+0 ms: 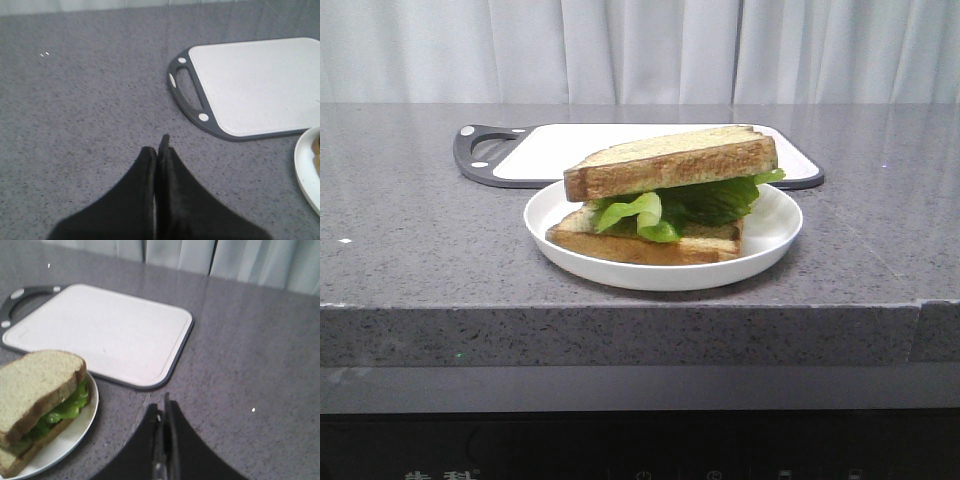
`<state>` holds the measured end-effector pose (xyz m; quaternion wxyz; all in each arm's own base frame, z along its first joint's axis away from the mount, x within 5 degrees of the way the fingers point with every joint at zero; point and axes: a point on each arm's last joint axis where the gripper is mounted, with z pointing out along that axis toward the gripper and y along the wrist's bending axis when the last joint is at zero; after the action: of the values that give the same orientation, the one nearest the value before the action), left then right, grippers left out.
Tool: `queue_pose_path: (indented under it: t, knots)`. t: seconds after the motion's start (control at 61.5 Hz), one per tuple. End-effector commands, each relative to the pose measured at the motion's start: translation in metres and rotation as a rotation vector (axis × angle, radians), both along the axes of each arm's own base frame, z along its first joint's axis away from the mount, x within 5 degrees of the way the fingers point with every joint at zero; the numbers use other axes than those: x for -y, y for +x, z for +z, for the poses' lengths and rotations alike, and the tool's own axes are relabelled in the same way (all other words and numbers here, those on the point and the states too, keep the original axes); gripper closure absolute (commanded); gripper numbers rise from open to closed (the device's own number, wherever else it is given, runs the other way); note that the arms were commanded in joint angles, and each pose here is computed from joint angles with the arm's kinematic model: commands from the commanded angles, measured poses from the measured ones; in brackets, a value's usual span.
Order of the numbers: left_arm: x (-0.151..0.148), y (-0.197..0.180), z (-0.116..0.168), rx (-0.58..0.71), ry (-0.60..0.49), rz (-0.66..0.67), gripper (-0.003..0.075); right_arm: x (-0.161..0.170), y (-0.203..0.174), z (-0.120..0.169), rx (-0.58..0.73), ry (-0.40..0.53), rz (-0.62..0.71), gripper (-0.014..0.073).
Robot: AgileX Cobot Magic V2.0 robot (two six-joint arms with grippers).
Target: Left arm grabs bread, right arm adds lettuce
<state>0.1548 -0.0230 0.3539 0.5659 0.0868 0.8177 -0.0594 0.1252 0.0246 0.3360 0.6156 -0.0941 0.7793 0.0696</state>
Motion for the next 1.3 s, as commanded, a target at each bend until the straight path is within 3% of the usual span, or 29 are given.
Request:
queue_pose_path:
  t: [0.0,0.374,1.122,1.285]
  knots:
    - [-0.006,-0.019,0.008,0.203,-0.031,0.056,0.0740,0.007,-0.017,0.014,0.195,0.016,-0.058,0.0653]
    - [-0.013,-0.085,-0.045,0.369,-0.063,0.078,0.0740,0.013,-0.064,-0.016,0.335,0.020,-0.071,0.0653]
    - [-0.013,-0.091,-0.047,0.389,-0.066,0.076,0.0739,0.013,-0.064,-0.016,0.334,0.019,-0.070,0.0653]
    - [-0.017,-0.092,-0.048,0.426,0.020,0.108,0.0739,0.013,-0.064,-0.016,0.334,0.019,-0.070,0.0653]
